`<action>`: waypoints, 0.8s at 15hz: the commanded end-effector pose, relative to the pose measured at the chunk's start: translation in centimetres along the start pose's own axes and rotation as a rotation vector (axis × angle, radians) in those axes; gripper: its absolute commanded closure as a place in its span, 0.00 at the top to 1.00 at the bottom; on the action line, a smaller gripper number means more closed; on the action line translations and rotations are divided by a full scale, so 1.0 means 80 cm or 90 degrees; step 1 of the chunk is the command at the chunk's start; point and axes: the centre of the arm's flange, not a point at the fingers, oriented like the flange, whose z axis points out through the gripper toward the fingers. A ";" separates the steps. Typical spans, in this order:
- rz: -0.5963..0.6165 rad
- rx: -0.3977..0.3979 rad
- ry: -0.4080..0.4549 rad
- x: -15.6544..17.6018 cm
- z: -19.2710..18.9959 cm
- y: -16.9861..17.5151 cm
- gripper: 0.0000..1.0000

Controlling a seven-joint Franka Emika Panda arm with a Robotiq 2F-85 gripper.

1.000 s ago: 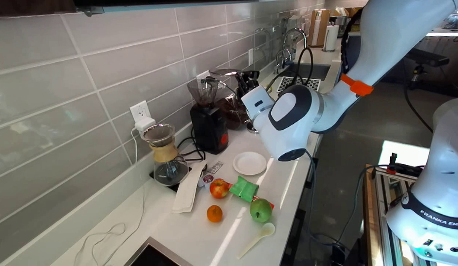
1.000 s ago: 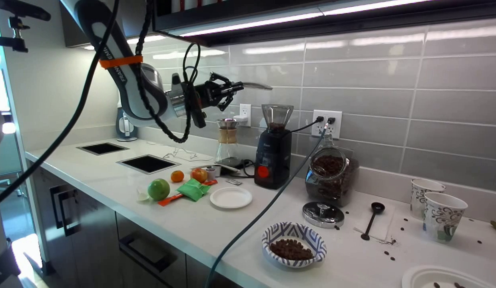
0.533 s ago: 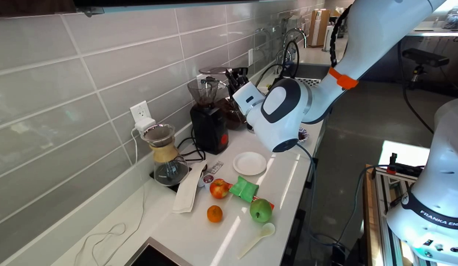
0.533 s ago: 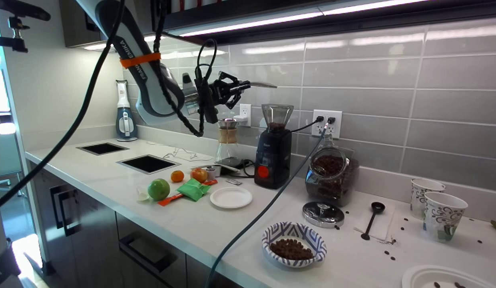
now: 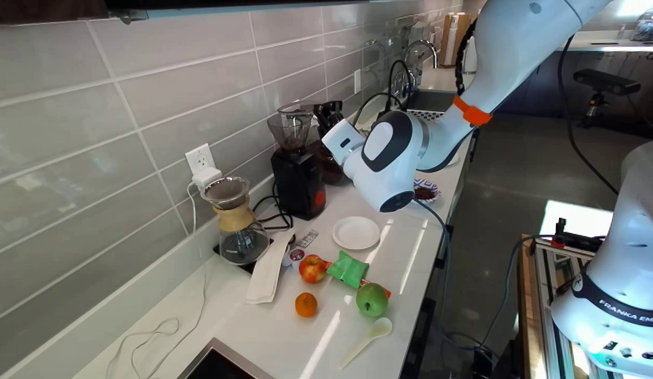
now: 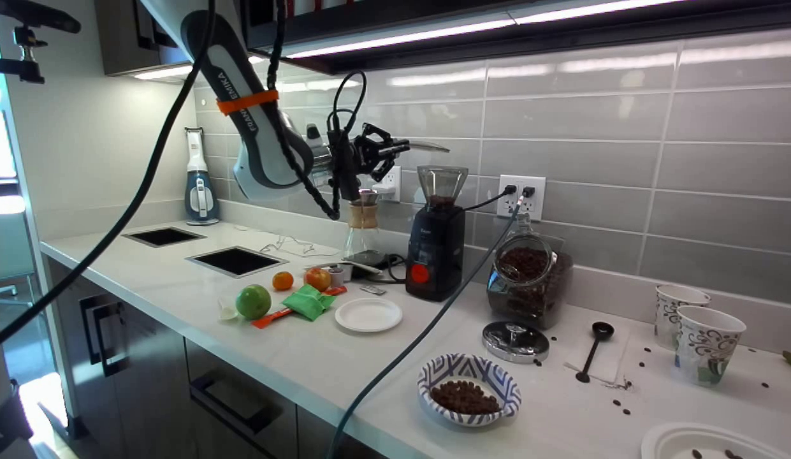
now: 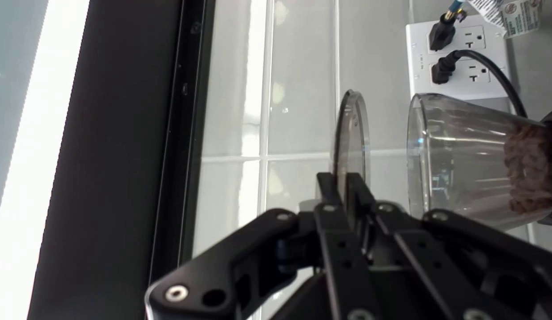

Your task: Pick up the clear lid on the white plate and put it on the black machine

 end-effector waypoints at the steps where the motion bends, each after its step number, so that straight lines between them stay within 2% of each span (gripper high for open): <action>1: -0.019 0.017 0.014 0.002 0.025 -0.012 0.03; 12: -0.030 0.028 0.018 0.014 0.052 -0.031 0.03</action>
